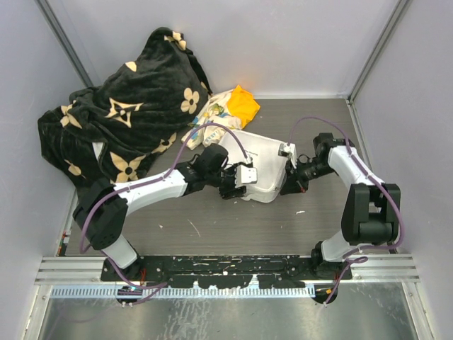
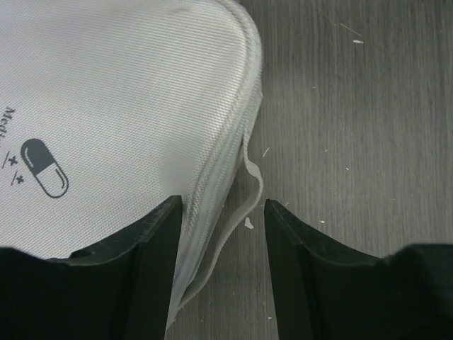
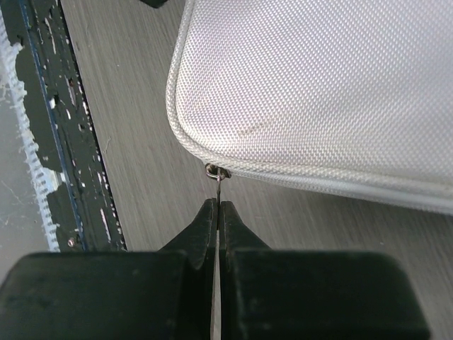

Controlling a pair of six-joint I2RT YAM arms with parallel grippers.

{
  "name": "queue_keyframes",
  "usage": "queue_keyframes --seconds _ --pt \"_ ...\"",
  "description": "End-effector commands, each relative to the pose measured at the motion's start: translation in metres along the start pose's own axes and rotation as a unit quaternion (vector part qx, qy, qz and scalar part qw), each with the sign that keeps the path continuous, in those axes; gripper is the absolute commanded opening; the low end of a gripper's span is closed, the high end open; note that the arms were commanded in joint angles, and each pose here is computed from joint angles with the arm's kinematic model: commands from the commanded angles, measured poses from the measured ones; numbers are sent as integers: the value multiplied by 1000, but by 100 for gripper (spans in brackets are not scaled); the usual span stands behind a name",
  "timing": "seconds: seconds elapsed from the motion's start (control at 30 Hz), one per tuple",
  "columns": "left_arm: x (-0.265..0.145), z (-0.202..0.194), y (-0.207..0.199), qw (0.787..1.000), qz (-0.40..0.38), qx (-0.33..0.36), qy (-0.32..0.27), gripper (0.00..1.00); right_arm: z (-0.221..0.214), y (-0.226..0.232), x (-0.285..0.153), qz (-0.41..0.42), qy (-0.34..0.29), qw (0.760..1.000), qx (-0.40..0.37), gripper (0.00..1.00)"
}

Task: Organize the medicine kit
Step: Zip the medicine box at the center of the board.

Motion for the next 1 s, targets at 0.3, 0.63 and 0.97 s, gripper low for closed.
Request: queue_keyframes --seconds 0.3,0.63,0.97 --pt "-12 4 31 992 79 78 61 74 28 -33 -38 -41 1 997 -68 1" --pt "8 -19 46 981 117 109 107 38 24 -39 -32 -28 -1 998 -56 1" --pt "12 -28 27 984 124 -8 125 0 11 -21 -19 -16 -46 997 -54 1"
Point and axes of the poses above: each gripper's point midway between its finger pads, its own x axis out along the fingers, its own y axis along the line the jaws close on, z = x × y, the point moved 7 cm from there along -x, back along the fingers, and after that the axes turned 12 degrees about x, right-handed, at the moved point
